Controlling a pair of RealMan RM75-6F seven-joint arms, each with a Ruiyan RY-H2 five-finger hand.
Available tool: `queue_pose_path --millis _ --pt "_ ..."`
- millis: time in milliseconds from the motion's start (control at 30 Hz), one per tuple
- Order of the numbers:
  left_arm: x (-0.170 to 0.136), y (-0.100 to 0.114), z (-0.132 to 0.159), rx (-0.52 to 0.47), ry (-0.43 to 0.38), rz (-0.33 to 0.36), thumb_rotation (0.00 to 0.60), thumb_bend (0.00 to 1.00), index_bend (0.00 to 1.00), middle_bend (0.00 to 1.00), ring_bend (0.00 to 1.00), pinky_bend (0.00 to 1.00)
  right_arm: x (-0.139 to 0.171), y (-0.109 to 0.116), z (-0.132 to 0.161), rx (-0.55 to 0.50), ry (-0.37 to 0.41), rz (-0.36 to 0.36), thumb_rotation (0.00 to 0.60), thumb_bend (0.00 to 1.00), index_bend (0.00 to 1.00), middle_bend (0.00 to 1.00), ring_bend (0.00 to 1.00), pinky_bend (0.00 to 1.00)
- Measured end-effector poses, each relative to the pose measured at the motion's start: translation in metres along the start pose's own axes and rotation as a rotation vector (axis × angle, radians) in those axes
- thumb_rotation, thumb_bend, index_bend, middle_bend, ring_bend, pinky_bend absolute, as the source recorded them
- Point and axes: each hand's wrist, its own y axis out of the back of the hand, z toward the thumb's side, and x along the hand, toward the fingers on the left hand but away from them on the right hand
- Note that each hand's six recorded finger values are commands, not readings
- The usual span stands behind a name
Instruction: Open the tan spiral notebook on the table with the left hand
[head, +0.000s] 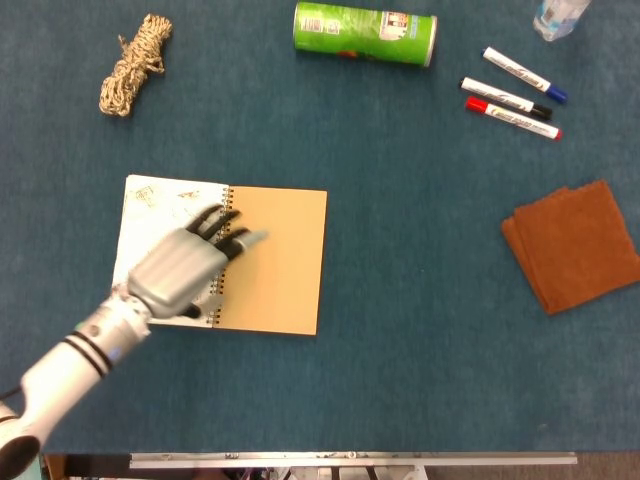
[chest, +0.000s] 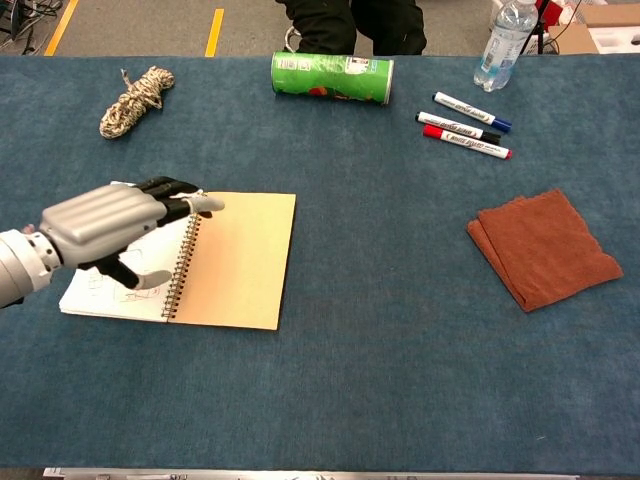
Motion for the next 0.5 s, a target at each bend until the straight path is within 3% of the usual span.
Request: queue_pose_path --millis 200,367,500 --pt "-0.035 0.02 -0.044 -0.11 0.168 0.136 0.6 0.29 0.06 0.14 0.0 0.0 -0.004 -0.003 0.004 0.022 0.004 0.028 0.6 0.19 0.44 0.36 0.23 0.32" --pt "-0.076 0.02 -0.084 -0.167 0.339 0.214 0.6 0.3 0.06 0.12 0.0 0.0 -0.011 -0.005 0.01 0.046 0.008 0.042 0.6 0.19 0.43 0.32 0.21 0.32" --pt "-0.101 0.018 -0.099 -0.183 0.431 0.271 0.6 0.29 0.06 0.11 0.0 0.0 -0.016 -0.009 0.015 0.067 -0.006 0.06 0.6 0.19 0.38 0.29 0.19 0.32"
